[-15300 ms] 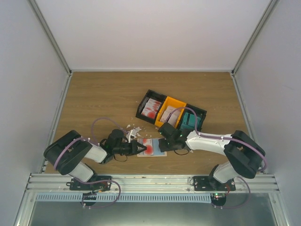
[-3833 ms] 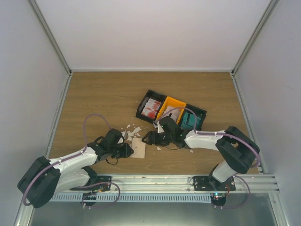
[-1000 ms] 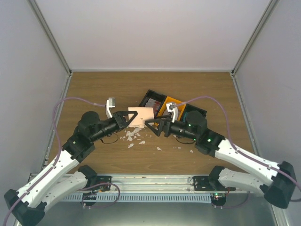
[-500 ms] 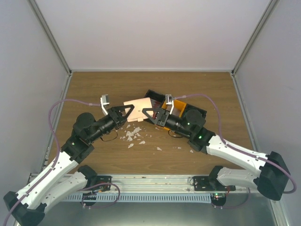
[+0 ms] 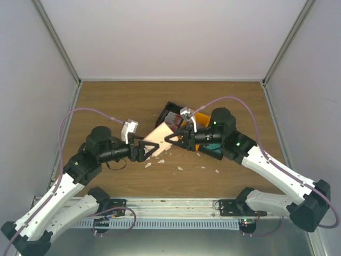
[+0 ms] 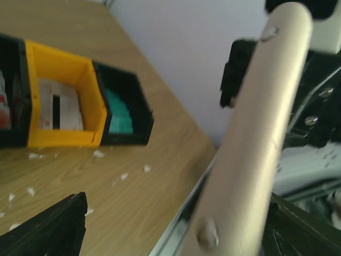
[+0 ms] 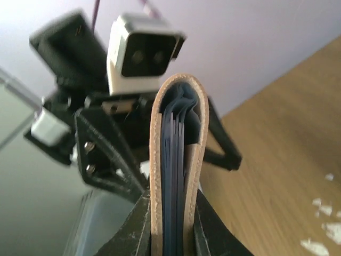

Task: Put the credit cards into the card holder
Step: Adjust the card holder.

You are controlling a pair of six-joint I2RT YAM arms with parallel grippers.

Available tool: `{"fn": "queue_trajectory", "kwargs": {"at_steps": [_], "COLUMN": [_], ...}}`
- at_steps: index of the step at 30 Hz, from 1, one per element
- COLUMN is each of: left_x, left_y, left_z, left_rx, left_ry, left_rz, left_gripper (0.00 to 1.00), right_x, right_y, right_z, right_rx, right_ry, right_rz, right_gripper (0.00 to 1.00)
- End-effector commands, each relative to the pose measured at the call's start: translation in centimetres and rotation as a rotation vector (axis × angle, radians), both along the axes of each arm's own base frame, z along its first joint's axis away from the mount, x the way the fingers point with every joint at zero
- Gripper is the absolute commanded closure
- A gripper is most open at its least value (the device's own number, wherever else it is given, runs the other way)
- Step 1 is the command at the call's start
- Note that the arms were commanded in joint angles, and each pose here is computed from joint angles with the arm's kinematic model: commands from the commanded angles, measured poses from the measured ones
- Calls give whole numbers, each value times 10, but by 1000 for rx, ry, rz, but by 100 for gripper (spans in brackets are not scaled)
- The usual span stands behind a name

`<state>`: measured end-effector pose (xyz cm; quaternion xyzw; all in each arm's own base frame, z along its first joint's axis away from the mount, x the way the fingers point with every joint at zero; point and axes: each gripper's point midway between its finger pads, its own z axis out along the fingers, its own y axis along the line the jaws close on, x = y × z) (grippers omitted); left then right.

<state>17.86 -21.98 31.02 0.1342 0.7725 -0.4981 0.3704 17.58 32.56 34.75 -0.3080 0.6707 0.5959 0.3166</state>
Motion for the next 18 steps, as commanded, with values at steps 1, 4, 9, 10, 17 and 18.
{"fn": "queue_trajectory", "kwargs": {"at_steps": [1, 4, 9, 10, 17, 18], "left_x": [-23, -30, -58, -60, -59, -58], "left_y": [-5, -8, -24, -25, -28, -28], "left_z": [-18, -12, -8, -9, -13, -12], "left_rx": [176, 196, 71, 63, 60, 58], "left_ry": [-119, -156, -139, -132, -111, -110], "left_rz": [-211, -272, -478, -495, -507, -506], "left_gripper": [12, 11, 36, 43, 87, 93], "right_x": [-45, -60, -69, -69, -60, -58], "right_y": [-14, -24, -30, -30, -20, -18], "right_z": [-28, -29, -33, -33, -28, -29], "right_rx": [-115, -116, -109, -108, -91, -93], "right_ry": [-73, -113, -127, -128, -130, -129], "right_rz": [231, 275, 293, 293, 308, 304], "right_gripper": [100, 99, 99, 99, 99, 100]}}
